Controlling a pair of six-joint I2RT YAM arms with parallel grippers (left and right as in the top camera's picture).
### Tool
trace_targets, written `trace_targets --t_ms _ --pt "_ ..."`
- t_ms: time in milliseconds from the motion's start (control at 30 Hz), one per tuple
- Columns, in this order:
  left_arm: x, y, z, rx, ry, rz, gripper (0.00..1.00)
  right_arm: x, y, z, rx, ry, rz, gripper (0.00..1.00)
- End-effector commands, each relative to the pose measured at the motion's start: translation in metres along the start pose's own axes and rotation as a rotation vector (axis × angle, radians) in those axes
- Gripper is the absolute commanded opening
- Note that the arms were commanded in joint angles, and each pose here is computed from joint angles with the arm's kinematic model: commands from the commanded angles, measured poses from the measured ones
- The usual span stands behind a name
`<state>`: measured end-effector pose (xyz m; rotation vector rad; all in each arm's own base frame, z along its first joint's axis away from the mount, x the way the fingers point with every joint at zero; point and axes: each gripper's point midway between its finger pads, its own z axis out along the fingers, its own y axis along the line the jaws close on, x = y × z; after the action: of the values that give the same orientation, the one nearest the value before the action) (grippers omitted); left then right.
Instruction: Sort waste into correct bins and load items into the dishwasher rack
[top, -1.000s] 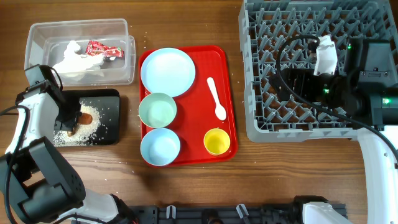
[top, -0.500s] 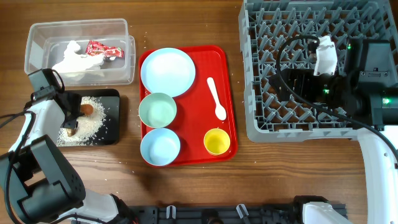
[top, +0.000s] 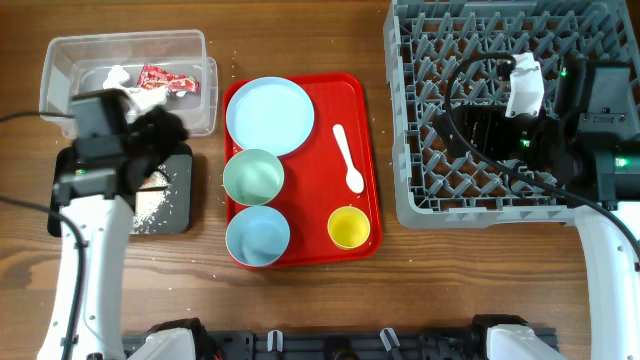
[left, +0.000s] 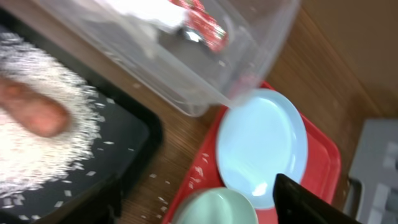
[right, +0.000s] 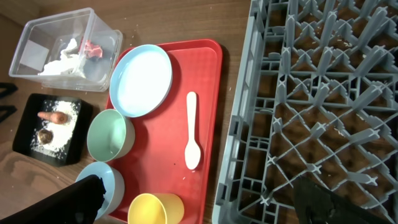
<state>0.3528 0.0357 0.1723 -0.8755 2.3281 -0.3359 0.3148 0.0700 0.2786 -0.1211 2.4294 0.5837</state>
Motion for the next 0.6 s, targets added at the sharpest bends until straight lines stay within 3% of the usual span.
trace_targets --t_ms 0,267,567 --pt "0.028 -0.049 -0.007 0.104 0.037 0.180 0.80 -0.007 0.002 -0.002 -0.005 -0.019 -0.020 1.00" --pt "0.067 -0.136 -0.058 0.273 0.091 0.445 0.81 -0.014 0.012 0.000 -0.036 -0.046 -0.055 0.99" --pt "0.115 -0.166 -0.071 0.308 0.167 0.580 0.80 -0.024 0.051 0.030 -0.039 -0.060 -0.104 0.97"
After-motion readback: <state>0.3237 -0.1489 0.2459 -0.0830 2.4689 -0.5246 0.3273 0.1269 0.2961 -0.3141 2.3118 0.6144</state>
